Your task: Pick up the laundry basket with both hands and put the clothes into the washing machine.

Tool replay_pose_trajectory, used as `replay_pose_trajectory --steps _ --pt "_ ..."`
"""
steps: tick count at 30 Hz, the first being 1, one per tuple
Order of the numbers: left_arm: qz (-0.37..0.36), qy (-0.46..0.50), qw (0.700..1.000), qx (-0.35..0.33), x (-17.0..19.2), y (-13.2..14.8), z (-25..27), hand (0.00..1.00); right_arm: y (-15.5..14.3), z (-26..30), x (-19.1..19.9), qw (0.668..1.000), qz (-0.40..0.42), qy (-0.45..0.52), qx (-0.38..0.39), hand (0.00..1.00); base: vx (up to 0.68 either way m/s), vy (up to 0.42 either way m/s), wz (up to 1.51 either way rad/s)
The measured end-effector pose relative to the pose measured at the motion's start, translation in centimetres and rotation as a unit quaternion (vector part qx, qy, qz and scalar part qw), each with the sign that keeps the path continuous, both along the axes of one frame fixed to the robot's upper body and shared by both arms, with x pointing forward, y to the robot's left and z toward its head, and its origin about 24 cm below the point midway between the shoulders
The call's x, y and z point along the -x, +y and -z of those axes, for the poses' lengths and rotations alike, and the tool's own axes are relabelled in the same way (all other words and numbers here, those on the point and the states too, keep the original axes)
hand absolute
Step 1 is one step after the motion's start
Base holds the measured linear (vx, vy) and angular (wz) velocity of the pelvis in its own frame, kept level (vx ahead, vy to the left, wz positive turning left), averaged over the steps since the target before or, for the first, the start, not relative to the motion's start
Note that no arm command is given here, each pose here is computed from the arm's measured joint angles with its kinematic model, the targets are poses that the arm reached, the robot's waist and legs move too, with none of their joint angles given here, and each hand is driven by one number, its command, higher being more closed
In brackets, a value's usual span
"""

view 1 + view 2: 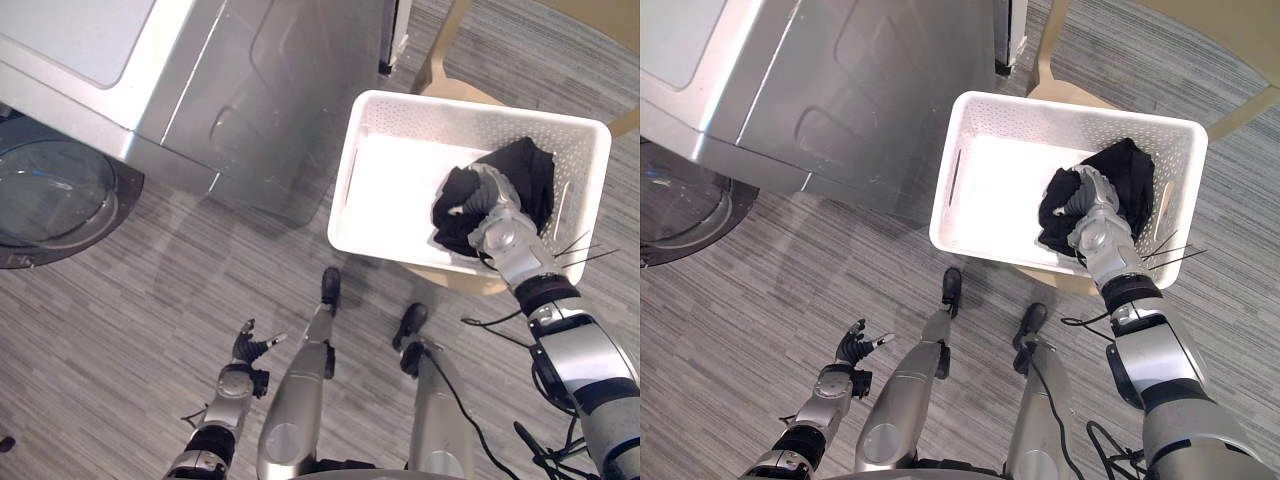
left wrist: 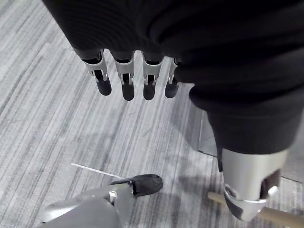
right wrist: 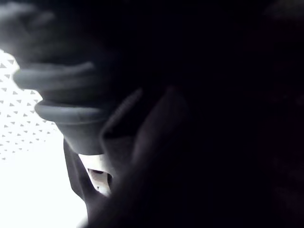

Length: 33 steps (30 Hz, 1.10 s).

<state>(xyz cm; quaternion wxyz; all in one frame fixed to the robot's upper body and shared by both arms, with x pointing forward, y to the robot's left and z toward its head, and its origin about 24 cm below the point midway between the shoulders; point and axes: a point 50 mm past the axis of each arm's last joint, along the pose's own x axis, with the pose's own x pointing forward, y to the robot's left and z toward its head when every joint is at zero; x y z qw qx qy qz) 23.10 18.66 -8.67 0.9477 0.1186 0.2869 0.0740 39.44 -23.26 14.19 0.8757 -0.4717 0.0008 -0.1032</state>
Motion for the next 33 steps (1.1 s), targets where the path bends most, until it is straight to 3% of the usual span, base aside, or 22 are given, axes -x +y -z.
replay_pose_trajectory --steps 7,11,19,27,33 --pt "0.000 0.004 1.000 0.014 0.2 -0.9 0.3 0.00 3.3 0.1 0.9 0.994 -0.066 -0.035 -0.082 1.00 0.06 -0.033 0.00" --pt "-0.005 0.014 1.000 0.014 0.9 -0.6 0.7 0.00 3.3 -0.9 2.6 0.980 -0.076 -0.097 -0.155 1.00 0.02 -0.019 -0.05" --pt "-0.037 0.117 0.992 0.006 6.8 1.1 4.0 0.00 1.7 3.1 8.4 0.933 -0.024 -0.149 -0.326 1.00 0.07 -0.002 0.06" --pt "-0.073 0.170 0.983 0.013 10.7 2.3 5.4 0.00 3.8 4.7 12.2 0.869 -0.059 -0.167 -0.463 1.00 0.06 0.011 0.00" --pt "-0.089 0.183 0.979 0.019 12.6 2.5 5.7 0.00 6.1 5.2 12.8 0.841 -0.105 -0.147 -0.511 1.00 0.00 0.018 -0.17"
